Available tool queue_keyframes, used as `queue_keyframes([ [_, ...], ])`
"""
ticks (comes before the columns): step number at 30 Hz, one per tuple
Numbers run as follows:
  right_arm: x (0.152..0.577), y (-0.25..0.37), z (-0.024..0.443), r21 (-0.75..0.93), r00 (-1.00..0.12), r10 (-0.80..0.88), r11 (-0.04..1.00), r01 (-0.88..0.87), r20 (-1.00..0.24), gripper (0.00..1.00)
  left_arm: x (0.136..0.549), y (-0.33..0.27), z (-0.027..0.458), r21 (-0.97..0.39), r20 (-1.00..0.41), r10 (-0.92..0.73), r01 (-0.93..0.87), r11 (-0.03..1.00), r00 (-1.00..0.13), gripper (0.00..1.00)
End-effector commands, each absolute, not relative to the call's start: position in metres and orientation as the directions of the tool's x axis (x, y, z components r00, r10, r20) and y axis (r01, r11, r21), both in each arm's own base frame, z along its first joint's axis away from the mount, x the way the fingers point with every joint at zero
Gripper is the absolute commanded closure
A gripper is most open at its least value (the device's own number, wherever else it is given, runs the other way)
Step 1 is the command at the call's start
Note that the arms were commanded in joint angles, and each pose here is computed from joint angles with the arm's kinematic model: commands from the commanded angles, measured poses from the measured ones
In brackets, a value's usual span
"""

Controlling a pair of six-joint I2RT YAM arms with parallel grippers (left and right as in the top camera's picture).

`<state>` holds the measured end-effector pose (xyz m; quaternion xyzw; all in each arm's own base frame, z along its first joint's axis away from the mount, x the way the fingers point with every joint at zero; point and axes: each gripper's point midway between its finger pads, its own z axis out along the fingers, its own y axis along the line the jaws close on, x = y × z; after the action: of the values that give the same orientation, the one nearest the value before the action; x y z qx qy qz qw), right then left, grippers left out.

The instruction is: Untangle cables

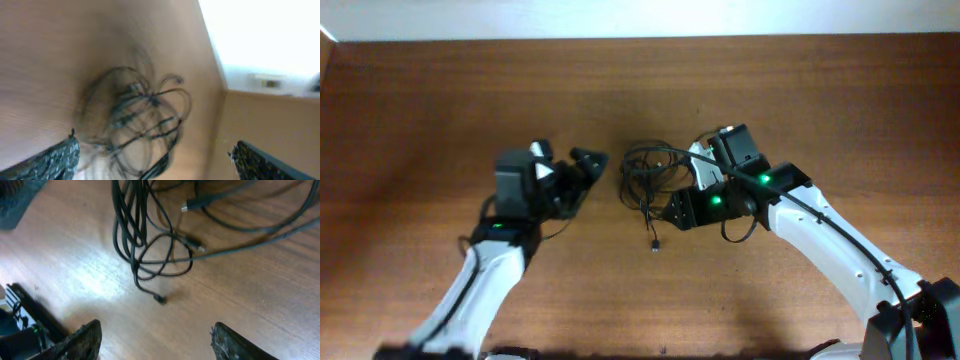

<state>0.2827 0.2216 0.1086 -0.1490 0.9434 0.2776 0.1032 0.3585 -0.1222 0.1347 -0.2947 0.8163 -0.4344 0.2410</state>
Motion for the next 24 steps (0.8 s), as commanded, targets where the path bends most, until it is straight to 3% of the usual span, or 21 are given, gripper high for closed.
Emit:
queue_keyframes([
  [1,0.279,0.215,0.103,0.456,-0.936,-0.236,0.824,-0.336,-0.263,0.29,0.381,-0.153,0.136,-0.915,0.079,-0.715,-0.335,0.225,-0.695,0.01],
  [3,0.278,0.214,0.102,0.456,-0.937,-0.236,0.825,-0.333,-0.257,0.29,0.389,-0.157,0.105,-0.862,0.282,-0.736,-0.499,0.087,-0.616,0.01],
  [6,0.279,0.212,0.101,0.443,-0.937,-0.235,0.833,-0.331,-0.259,0.29,0.387,-0.174,0.089,-0.842,0.359,-0.684,-0.537,0.057,-0.635,0.02],
  [10,0.28,0.212,0.101,0.44,-0.937,-0.234,0.835,-0.331,-0.259,0.29,0.392,-0.182,0.098,-0.866,0.372,-0.647,-0.5,0.016,-0.666,0.03],
  [15,0.28,0.212,0.101,0.44,-0.937,-0.234,0.835,-0.331,-0.259,0.29,0.387,-0.195,0.098,-0.853,0.403,-0.628,-0.522,0.007,-0.666,0.16],
  [17,0.28,0.212,0.101,0.44,-0.937,-0.234,0.835,-0.331,-0.26,0.29,0.39,-0.196,0.096,-0.854,0.389,-0.654,-0.521,0.009,-0.648,0.16],
  [19,0.28,0.212,0.101,0.441,-0.937,-0.234,0.835,-0.331,-0.26,0.28,0.397,-0.195,0.093,-0.862,0.354,-0.704,-0.508,0.011,-0.615,0.24],
  [21,0.28,0.212,0.101,0.447,-0.946,-0.211,0.841,-0.305,-0.247,0.29,0.397,-0.196,0.078,-0.849,0.306,-0.768,-0.527,0.047,-0.562,0.23],
  [24,0.278,0.213,0.101,0.459,-0.954,-0.191,0.843,-0.28,-0.231,0.29,0.4,-0.193,0.063,-0.837,0.233,-0.847,-0.543,0.076,-0.478,0.47],
])
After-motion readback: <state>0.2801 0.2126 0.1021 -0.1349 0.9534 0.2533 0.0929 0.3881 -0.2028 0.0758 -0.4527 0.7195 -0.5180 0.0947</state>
